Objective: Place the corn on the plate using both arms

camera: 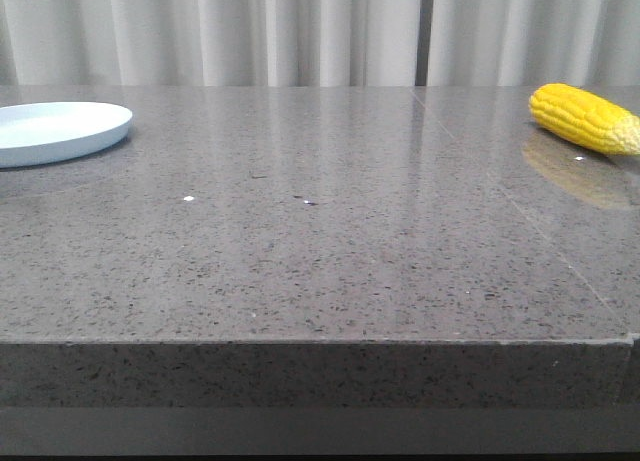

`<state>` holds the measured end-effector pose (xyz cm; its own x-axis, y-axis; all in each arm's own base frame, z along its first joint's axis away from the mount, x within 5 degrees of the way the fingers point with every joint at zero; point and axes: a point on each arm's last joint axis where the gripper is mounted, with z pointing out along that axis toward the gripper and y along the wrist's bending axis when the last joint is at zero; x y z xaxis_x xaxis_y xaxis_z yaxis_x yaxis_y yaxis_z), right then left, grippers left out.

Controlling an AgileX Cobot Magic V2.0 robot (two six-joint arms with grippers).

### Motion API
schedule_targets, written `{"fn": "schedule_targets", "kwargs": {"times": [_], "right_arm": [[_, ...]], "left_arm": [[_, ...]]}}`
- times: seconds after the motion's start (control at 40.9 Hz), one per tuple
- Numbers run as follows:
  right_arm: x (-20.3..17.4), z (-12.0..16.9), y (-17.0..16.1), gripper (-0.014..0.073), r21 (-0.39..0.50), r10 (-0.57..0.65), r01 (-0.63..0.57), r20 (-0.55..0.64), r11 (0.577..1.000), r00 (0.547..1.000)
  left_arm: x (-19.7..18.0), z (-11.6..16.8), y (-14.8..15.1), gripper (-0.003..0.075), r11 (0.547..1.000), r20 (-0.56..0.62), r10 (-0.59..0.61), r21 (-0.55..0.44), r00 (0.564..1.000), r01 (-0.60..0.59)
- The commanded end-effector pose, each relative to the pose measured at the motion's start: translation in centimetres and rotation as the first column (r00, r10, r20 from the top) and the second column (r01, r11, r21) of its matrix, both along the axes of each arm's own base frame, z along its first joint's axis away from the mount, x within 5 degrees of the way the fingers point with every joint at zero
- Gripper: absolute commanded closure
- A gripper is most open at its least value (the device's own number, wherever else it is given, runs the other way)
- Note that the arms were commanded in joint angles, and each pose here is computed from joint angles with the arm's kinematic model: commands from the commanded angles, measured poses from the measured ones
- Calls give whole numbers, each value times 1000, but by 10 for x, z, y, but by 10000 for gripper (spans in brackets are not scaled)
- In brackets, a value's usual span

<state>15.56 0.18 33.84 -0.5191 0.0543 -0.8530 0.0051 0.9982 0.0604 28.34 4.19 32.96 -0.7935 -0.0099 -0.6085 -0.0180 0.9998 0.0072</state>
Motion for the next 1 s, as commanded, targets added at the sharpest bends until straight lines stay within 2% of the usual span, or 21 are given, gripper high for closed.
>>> {"fn": "schedule_targets", "kwargs": {"times": [0.0,0.073,0.44,0.978], "right_arm": [[2,17,-1,64,-15,-3,5,99,1000,995],[2,17,-1,64,-15,-3,5,99,1000,995],[2,17,-1,64,-15,-3,5,99,1000,995],[2,17,-1,64,-15,-3,5,99,1000,995]], "left_arm": [[21,14,9,174,994,100,-17,-110,995,28],[37,8,14,174,988,98,-16,-152,995,31],[96,-28,29,174,984,27,-15,-174,1000,20],[130,-50,35,175,975,62,30,-220,998,-15]]}}
